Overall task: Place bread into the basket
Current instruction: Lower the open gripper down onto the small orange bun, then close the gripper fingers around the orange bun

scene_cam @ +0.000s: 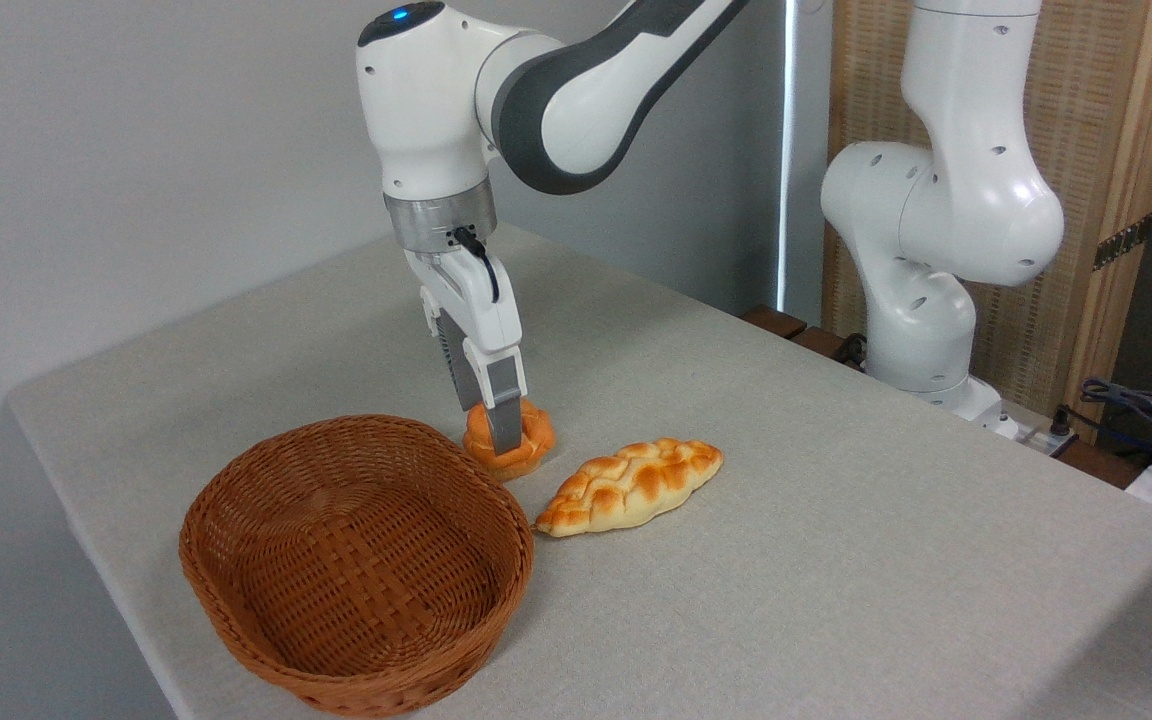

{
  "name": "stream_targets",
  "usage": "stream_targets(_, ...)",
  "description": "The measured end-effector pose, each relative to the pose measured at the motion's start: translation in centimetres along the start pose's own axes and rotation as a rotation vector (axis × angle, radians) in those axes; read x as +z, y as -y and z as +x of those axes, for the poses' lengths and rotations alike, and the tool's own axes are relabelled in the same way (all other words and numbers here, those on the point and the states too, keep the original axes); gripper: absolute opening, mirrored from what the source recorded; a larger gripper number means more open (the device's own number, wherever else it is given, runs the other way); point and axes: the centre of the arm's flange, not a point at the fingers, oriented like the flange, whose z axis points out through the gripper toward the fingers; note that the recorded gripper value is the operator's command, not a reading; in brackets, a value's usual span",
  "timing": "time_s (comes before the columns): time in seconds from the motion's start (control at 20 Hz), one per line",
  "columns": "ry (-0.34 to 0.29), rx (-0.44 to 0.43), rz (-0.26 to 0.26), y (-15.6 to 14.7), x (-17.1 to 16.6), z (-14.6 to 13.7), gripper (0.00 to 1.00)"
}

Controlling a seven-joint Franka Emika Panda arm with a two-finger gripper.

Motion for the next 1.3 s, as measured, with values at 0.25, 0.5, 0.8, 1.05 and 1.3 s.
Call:
stream_targets(0.25,-0.003,0.001,0.004,0.0,-0.2,0.0,1.0)
stream_targets(0.5,-0.004,0.003,0.006,-0.1,-0.3,0.1,1.0)
stream_targets(0.8,0.009,0.027,0.019,-0.6,-0.3,0.4,1.0)
stream_targets(1.05,0.136,0.11,0.062,-1.4,0.4,0.1,1.0)
stream_targets(1.3,0.14,0.113,0.064,-1.5,0.4,0.2,1.0)
